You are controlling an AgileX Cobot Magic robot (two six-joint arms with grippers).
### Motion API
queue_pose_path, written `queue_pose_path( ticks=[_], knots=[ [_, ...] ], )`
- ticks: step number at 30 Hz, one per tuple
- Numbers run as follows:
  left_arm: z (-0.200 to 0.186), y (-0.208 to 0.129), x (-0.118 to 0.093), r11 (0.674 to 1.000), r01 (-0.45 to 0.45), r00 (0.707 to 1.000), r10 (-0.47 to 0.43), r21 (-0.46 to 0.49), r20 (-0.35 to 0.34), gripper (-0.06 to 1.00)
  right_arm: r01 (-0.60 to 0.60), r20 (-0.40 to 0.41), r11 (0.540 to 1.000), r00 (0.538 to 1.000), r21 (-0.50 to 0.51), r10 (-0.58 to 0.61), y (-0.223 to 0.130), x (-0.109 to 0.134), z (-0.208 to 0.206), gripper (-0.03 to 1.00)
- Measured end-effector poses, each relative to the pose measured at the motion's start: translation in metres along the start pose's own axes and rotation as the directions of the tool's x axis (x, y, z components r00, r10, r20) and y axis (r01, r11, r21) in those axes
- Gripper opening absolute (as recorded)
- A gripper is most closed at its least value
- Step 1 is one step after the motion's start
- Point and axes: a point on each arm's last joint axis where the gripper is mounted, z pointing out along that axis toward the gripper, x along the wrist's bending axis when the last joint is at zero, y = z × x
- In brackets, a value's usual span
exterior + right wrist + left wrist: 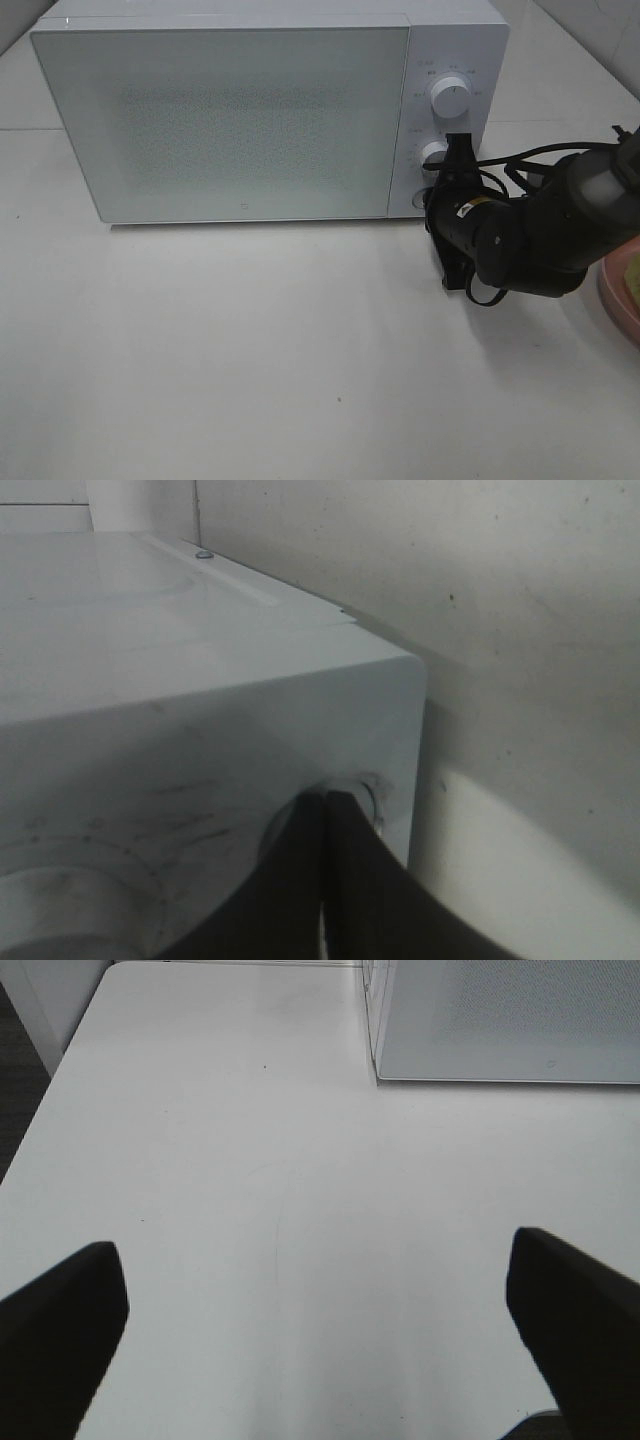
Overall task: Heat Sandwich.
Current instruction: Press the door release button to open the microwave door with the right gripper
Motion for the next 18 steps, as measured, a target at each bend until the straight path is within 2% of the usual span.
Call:
queue_pose_path(
  ticks=[18],
  knots=[
    [0.0,0.0,0.0,1.0,0.0,1.0,0.0,0.0,0.0,0.97,-0.043,-0.043,0.999,0.998,-0.004,0.043,-0.0044,0.0018,0.0076,0.01]
  ],
)
